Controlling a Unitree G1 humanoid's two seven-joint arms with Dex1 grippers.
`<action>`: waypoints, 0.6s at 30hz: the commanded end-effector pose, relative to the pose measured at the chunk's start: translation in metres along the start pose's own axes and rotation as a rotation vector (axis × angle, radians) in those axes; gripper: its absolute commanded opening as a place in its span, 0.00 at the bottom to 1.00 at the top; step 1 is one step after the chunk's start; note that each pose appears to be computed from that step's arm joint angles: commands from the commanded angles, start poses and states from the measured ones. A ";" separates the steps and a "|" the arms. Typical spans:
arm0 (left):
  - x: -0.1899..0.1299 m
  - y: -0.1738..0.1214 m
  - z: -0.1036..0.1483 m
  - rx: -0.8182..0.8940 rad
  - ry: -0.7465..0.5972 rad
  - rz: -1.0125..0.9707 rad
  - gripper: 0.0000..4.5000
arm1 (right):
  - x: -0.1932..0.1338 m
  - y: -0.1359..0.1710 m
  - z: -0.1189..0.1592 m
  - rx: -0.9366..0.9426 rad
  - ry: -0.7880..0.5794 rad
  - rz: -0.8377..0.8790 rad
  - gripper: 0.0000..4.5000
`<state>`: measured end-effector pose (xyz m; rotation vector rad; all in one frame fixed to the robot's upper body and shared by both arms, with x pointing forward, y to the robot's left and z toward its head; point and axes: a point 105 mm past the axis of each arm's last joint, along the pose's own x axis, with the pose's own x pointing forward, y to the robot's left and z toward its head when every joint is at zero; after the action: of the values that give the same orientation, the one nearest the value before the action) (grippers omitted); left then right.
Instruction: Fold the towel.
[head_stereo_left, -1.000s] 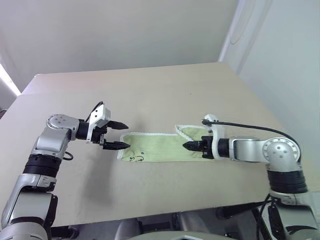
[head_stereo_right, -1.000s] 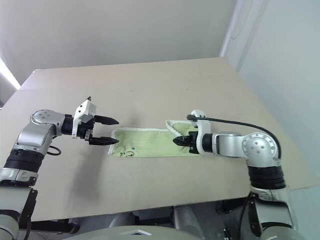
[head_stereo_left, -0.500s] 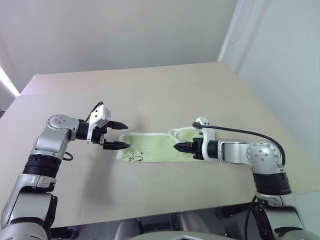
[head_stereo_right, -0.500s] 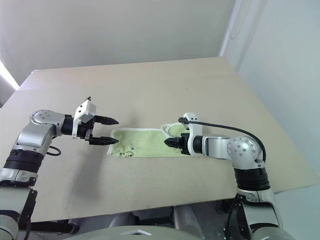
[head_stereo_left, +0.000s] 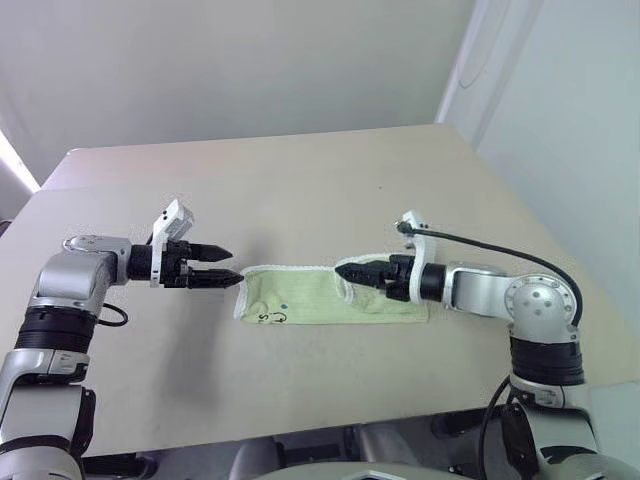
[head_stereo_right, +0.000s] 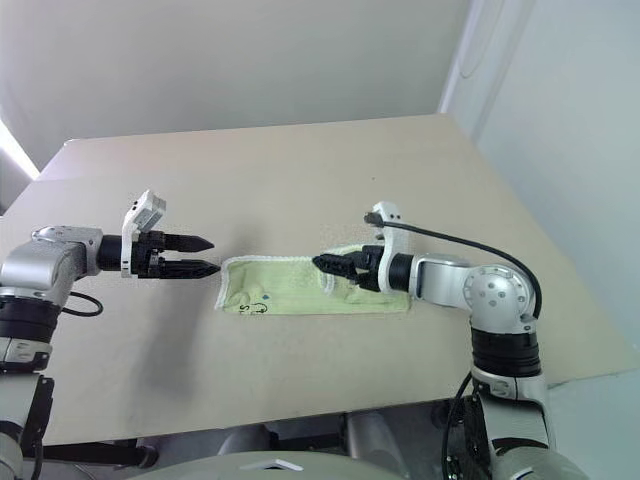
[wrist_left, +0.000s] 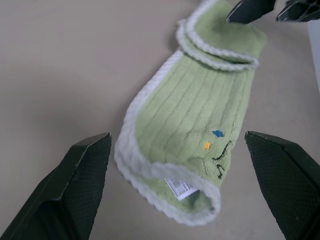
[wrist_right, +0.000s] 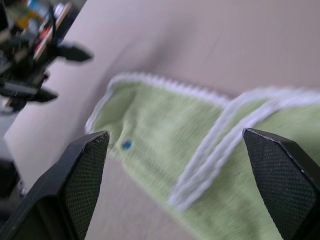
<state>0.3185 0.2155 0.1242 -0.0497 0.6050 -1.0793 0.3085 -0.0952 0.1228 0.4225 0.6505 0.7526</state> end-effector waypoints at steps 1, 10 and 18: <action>-0.008 0.001 -0.001 -0.133 0.025 0.050 1.00 | 0.001 -0.013 0.009 0.049 -0.054 -0.061 0.99; 0.012 0.008 -0.036 -0.446 0.157 0.113 1.00 | 0.005 -0.021 0.003 0.073 -0.021 -0.117 0.99; 0.033 0.006 -0.052 -0.490 0.266 0.115 1.00 | 0.003 -0.027 0.003 0.106 -0.036 -0.140 0.99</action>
<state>0.3126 0.2102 0.0736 -0.2878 1.0352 -0.8117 0.3209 -0.1082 0.0974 0.4735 0.7260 0.5822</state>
